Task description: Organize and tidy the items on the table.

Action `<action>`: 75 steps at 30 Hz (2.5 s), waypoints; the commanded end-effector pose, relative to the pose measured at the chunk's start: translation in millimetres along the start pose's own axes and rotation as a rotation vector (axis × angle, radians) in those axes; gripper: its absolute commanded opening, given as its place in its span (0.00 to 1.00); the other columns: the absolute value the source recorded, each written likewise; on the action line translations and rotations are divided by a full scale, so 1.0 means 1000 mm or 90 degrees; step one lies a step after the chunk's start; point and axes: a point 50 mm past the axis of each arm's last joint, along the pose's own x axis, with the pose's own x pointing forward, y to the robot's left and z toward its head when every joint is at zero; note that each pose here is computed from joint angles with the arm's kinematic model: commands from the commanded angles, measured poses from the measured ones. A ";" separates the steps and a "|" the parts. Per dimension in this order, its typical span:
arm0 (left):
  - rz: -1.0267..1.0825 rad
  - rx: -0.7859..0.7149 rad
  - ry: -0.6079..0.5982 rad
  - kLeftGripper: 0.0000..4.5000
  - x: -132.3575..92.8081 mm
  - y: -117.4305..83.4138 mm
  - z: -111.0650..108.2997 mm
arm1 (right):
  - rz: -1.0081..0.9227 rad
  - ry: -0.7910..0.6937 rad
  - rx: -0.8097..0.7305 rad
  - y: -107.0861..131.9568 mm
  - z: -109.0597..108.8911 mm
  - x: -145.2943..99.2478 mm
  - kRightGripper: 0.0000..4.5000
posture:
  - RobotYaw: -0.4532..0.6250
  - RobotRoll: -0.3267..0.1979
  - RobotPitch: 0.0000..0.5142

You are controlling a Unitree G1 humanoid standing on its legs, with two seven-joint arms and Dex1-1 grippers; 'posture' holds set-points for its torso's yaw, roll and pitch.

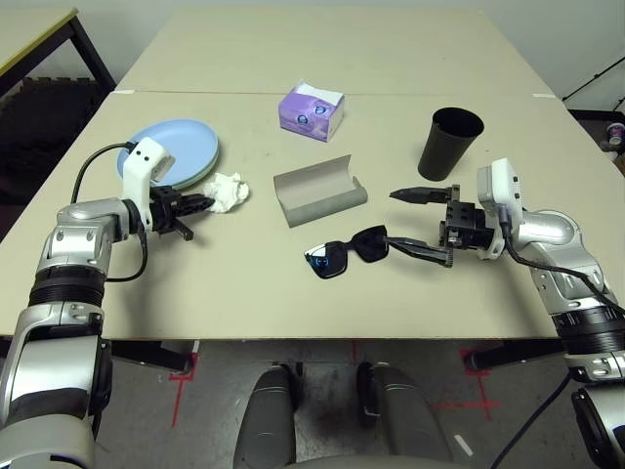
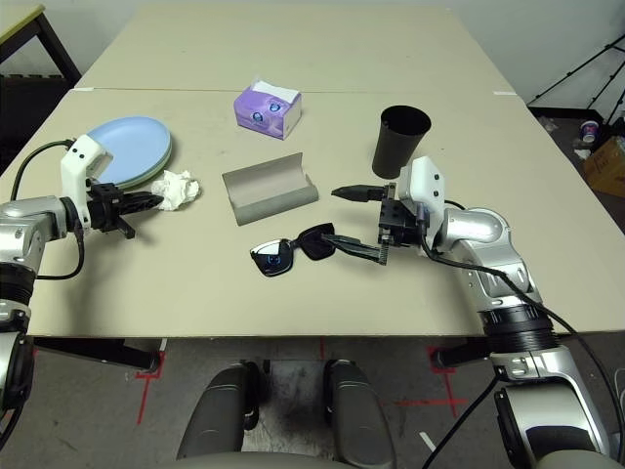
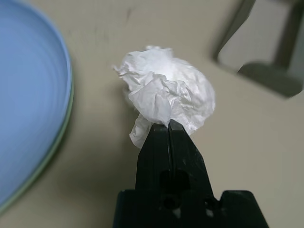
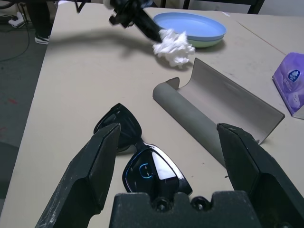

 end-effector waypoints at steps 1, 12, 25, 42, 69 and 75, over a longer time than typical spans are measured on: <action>-0.005 -0.015 -0.060 0.00 -0.006 0.001 0.024 | 0.004 0.010 0.001 0.003 -0.001 -0.001 1.00 | 0.38 0.62 0.27; 0.267 -0.066 -0.125 0.00 -0.008 0.038 0.022 | 0.005 0.009 0.001 0.004 -0.001 0.000 1.00 | 0.37 0.62 0.27; 0.395 -0.056 -0.109 0.63 -0.009 0.052 0.013 | 0.006 0.012 0.000 0.004 -0.001 -0.001 1.00 | 0.37 0.62 0.27; 0.003 0.008 -0.246 0.99 -0.001 -0.008 0.072 | 0.005 0.012 -0.001 0.000 -0.001 -0.001 1.00 | 0.38 0.62 0.28; 0.004 0.087 -0.138 0.99 0.008 -0.038 0.016 | 0.043 0.047 -0.044 -0.015 0.004 -0.001 1.00 | 0.41 0.62 0.28; -0.058 0.098 -0.132 0.99 0.000 -0.052 0.002 | 0.060 0.049 -0.052 -0.020 0.007 0.001 1.00 | 0.42 0.62 0.28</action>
